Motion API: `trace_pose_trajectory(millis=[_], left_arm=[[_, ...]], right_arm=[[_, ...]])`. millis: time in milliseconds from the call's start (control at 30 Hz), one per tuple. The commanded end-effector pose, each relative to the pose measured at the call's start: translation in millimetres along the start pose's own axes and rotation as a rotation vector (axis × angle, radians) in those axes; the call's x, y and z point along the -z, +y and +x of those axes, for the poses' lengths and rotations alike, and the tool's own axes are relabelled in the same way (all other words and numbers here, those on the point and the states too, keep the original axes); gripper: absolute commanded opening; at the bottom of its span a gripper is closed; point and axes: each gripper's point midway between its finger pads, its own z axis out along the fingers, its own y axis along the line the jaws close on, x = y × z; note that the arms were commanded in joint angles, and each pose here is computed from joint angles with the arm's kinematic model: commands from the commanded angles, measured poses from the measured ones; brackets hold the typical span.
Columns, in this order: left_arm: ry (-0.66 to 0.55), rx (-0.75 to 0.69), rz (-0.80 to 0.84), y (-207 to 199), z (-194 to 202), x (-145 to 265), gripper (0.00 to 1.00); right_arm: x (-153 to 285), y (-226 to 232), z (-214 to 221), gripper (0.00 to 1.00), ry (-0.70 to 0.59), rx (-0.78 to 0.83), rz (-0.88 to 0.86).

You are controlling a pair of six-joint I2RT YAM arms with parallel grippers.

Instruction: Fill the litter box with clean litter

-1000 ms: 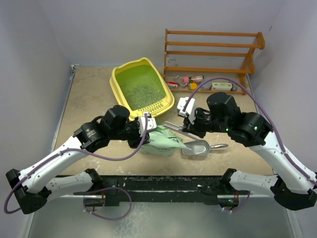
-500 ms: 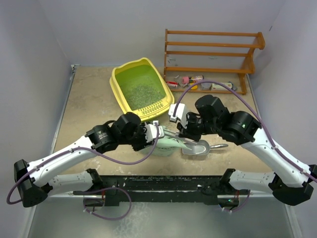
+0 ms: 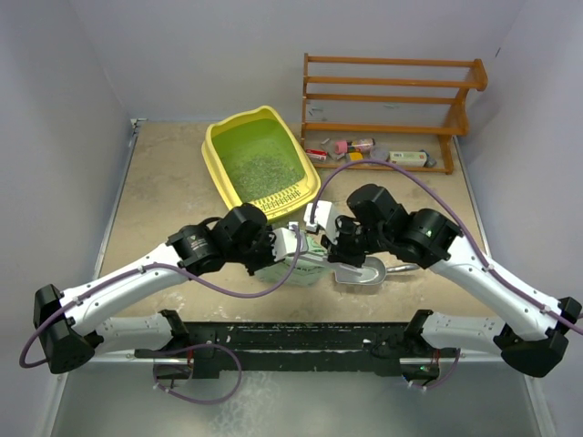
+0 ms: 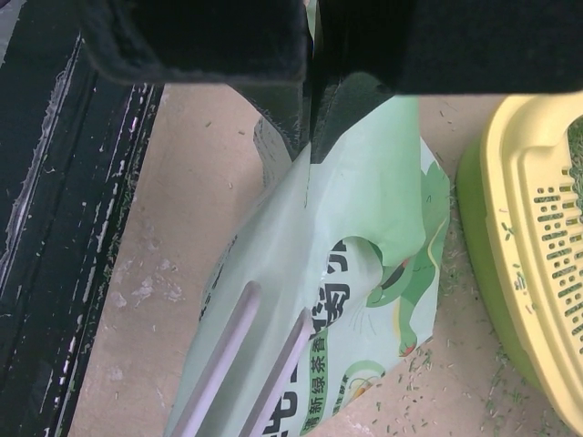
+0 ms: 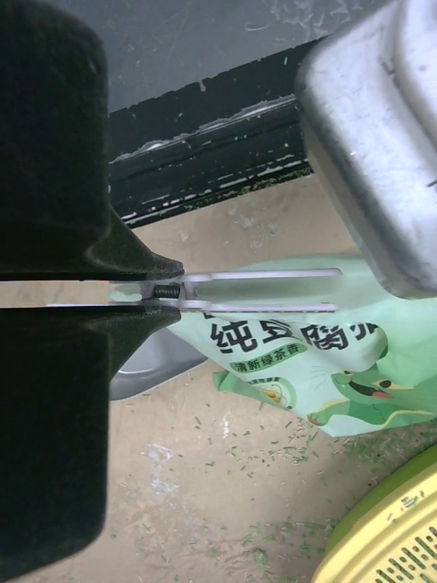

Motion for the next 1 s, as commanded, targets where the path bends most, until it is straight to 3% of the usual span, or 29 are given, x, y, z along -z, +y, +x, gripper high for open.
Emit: trace_pose_trajectory(millis=[0, 300, 467, 633, 967], left_arm=[[-0.126, -0.031, -0.007, 4.0, -38.7, 19.6, 0.0], [-0.12, -0.001, -0.019, 4.4, -35.6, 20.2, 0.01], [-0.092, 0.023, -0.036, 4.7, -27.1, 24.3, 0.21], [-0.034, 0.063, -0.047, 2.7, -14.1, 31.6, 0.3], [0.161, 0.111, -0.108, 14.5, 12.7, 29.5, 0.3]], right_arm=[[-7.2, 0.0, -15.1, 0.0, -0.061, 0.01, -0.012], [-18.8, 7.3, -9.1, 0.0, -0.074, 0.009, -0.05], [-12.7, 9.0, -6.7, 0.0, -0.088, 0.005, -0.041], [-2.4, 9.3, -17.0, 0.0, -0.118, 0.011, -0.04], [12.6, 14.3, -40.6, 0.0, -0.15, 0.023, -0.087]])
